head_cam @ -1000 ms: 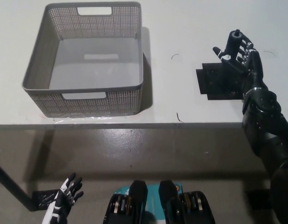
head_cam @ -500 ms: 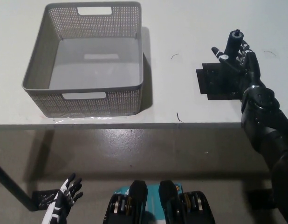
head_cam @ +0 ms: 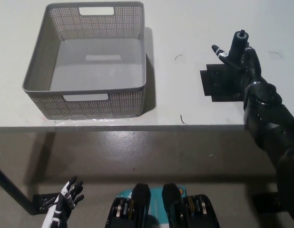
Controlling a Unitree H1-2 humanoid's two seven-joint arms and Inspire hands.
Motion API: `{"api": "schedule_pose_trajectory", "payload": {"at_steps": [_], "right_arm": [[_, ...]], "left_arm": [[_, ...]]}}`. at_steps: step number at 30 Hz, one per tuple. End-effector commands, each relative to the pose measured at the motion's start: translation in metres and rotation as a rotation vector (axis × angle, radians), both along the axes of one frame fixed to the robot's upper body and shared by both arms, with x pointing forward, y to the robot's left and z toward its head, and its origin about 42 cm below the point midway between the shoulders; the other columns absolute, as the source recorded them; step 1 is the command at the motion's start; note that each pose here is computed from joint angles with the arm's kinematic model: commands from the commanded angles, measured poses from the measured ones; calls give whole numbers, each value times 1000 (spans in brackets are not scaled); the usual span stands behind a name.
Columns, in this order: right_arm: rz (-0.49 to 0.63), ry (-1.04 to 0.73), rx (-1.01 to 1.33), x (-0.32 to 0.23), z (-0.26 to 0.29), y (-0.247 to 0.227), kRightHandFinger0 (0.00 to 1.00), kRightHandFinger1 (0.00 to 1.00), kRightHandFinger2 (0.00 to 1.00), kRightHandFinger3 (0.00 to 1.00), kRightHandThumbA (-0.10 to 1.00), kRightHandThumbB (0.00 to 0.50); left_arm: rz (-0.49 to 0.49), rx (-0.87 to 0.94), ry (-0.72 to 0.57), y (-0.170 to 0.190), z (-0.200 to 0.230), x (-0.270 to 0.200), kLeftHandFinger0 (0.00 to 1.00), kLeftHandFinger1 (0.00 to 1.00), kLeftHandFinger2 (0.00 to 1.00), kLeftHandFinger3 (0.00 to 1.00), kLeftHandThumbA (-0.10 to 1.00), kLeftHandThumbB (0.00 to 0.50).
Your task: Use the right hand to pick up a electric screw driver and put it into a container on the left side
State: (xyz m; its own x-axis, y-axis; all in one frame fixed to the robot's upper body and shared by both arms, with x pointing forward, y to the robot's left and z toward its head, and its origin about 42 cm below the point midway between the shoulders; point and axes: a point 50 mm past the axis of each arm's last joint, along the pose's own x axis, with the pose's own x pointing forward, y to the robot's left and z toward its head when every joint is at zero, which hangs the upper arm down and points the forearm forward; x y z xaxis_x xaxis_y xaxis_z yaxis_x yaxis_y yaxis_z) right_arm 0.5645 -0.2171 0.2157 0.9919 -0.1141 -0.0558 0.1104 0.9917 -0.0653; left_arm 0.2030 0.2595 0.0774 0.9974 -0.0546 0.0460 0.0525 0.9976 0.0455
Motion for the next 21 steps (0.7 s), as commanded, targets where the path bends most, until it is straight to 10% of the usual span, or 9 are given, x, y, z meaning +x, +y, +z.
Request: {"api": "schedule_pose_trajectory", "payload": {"at_steps": [1, 5, 7, 12, 13, 14, 16, 18, 21], "right_arm": [[-20, -60, -47, 18, 49, 12, 1000, 1000, 1000, 1000, 810, 500], [-100, -44, -106, 18, 52, 18, 630, 605, 629, 951, 720, 500], [-136, -46, -146, 17, 50, 18, 24, 14, 13, 33, 692, 500], [-68, 34, -27, 19, 50, 22, 17, 171, 317, 166, 534, 436], [-56, 54, -40, 19, 48, 23, 444, 786, 1000, 98, 69, 250], [-67, 54, -64, 18, 47, 23, 824, 1000, 986, 130, 38, 287], [-104, 4, -46, 16, 45, 23, 375, 429, 387, 11, -99, 197], [-98, -34, -40, 15, 44, 22, 10, 274, 579, 186, -100, 173], [-87, -56, -69, 17, 50, 23, 0, 268, 640, 575, -100, 170]], "left_arm": [[-30, 16, -39, 1, 5, 0, 1000, 1000, 1000, 1000, 1000, 153], [-32, 26, -42, 0, 7, 0, 1000, 1000, 1000, 1000, 1000, 174], [-30, 32, -45, 0, 7, 0, 1000, 1000, 1000, 1000, 1000, 159], [-29, 31, -49, 3, 11, 2, 1000, 1000, 1000, 1000, 1000, 144], [-28, 30, -45, 4, 12, 1, 1000, 1000, 1000, 1000, 1000, 147], [-28, 30, -44, 5, 12, 0, 1000, 1000, 1000, 1000, 1000, 146], [-24, 41, -55, 6, 12, 0, 1000, 1000, 1000, 1000, 1000, 167], [-22, 49, -61, 7, 13, 1, 1000, 1000, 1000, 1000, 1000, 185], [-24, 49, -63, 8, 15, 3, 1000, 1000, 1000, 1000, 1000, 179]]}}
